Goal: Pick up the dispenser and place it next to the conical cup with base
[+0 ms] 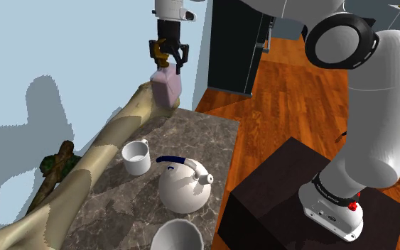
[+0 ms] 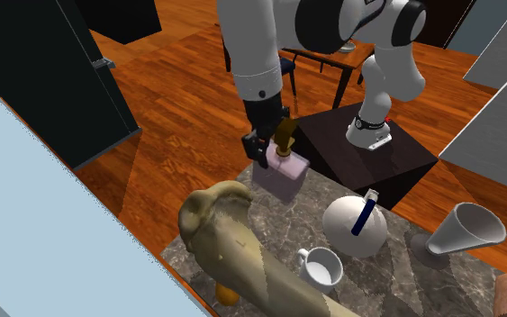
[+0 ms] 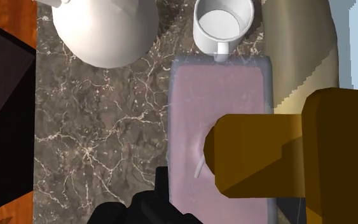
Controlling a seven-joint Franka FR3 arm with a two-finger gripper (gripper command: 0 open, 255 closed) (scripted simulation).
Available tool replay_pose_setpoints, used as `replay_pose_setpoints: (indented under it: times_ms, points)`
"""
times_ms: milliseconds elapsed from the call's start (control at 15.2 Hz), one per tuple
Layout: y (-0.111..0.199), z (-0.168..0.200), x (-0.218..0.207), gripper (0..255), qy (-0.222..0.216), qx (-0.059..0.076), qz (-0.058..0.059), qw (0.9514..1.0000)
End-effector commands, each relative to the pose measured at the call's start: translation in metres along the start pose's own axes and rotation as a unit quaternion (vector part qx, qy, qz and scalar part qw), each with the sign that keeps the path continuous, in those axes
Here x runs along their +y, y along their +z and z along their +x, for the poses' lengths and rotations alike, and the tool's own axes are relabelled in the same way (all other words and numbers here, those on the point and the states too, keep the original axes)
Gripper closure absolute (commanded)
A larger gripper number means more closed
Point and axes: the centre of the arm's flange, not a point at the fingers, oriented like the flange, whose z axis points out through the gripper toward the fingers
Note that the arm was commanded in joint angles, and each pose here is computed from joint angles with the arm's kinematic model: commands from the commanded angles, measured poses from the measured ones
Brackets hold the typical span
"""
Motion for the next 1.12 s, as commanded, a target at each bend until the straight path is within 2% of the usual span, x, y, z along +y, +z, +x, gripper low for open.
replay_pose_setpoints:
  times_ms: [0,594,1056]
  points:
    - [-0.01,-0.003,0.0,255,0.0,0.0,0.0,1.0]
    - [-0.052,-0.014,0.0,255,0.0,0.0,0.0,1.0]
    - [-0.033,-0.104,0.011,255,0.0,0.0,0.0,1.0]
